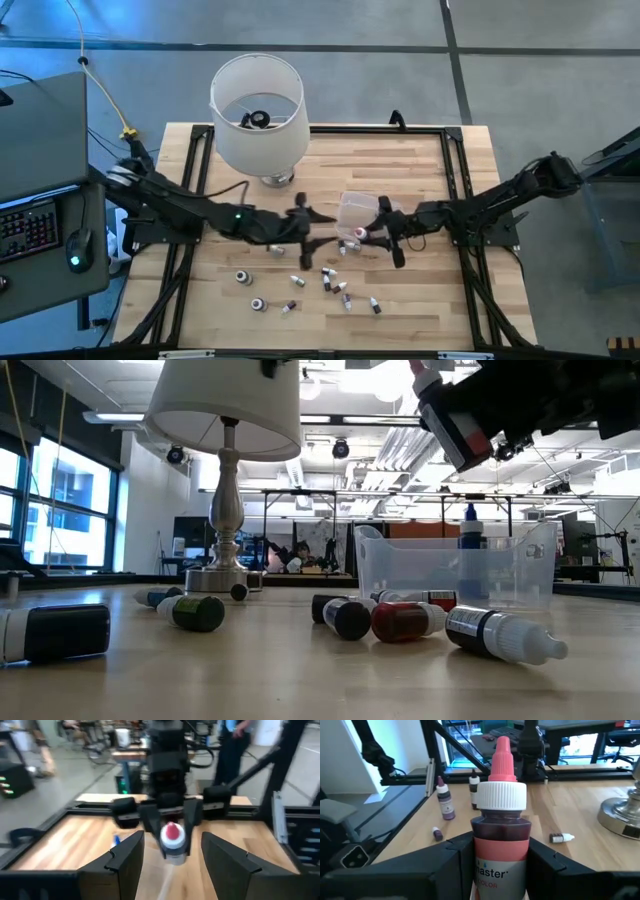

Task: Pick & Place food coloring
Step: Put the large pink food coloring bottle into the transparent bin

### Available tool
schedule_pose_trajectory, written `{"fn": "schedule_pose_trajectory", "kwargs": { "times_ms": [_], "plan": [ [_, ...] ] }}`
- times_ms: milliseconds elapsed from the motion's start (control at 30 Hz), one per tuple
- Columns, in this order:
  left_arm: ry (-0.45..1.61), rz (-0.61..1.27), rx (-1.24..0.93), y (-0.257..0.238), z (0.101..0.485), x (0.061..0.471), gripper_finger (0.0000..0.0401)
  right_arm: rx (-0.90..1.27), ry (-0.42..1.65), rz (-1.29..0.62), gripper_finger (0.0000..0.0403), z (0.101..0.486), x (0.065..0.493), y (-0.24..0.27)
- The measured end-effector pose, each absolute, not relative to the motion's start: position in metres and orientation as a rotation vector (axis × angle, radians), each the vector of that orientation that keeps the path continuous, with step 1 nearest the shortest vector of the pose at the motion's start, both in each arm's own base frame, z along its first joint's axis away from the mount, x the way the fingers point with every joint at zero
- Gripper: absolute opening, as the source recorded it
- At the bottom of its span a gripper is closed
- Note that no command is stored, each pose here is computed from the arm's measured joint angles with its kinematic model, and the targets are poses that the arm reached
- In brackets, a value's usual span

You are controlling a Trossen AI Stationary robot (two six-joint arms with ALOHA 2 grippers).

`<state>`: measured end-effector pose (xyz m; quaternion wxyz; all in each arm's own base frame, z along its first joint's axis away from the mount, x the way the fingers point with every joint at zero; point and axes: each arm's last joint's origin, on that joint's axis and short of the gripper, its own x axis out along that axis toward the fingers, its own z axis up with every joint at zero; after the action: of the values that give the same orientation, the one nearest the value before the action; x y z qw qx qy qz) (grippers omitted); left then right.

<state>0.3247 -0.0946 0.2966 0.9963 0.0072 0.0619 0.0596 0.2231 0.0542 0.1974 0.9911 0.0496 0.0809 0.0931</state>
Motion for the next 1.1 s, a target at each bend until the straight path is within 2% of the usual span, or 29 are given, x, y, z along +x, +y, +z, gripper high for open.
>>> {"fn": "schedule_pose_trajectory", "kwargs": {
  "times_ms": [233, 433, 767, 1100],
  "plan": [
    [0.138, 0.027, -0.021, -0.081, 0.291, 0.352, 0.0195, 0.052, 0.117, 0.231, 0.0122, 0.202, 0.222, 0.062],
    [0.141, -0.056, -0.041, -0.078, 0.289, 0.359, 0.0195, 0.054, 0.104, 0.232, 0.0122, 0.203, 0.222, 0.062],
    [0.077, -0.091, -0.022, -0.078, 0.294, 0.36, 0.0195, 0.054, 0.102, 0.219, 0.0122, 0.203, 0.222, 0.061],
    [0.044, -0.066, -0.028, -0.076, 0.265, 0.384, 0.0195, 0.053, 0.102, 0.2, 0.0122, 0.203, 0.222, 0.06]
  ]
}}
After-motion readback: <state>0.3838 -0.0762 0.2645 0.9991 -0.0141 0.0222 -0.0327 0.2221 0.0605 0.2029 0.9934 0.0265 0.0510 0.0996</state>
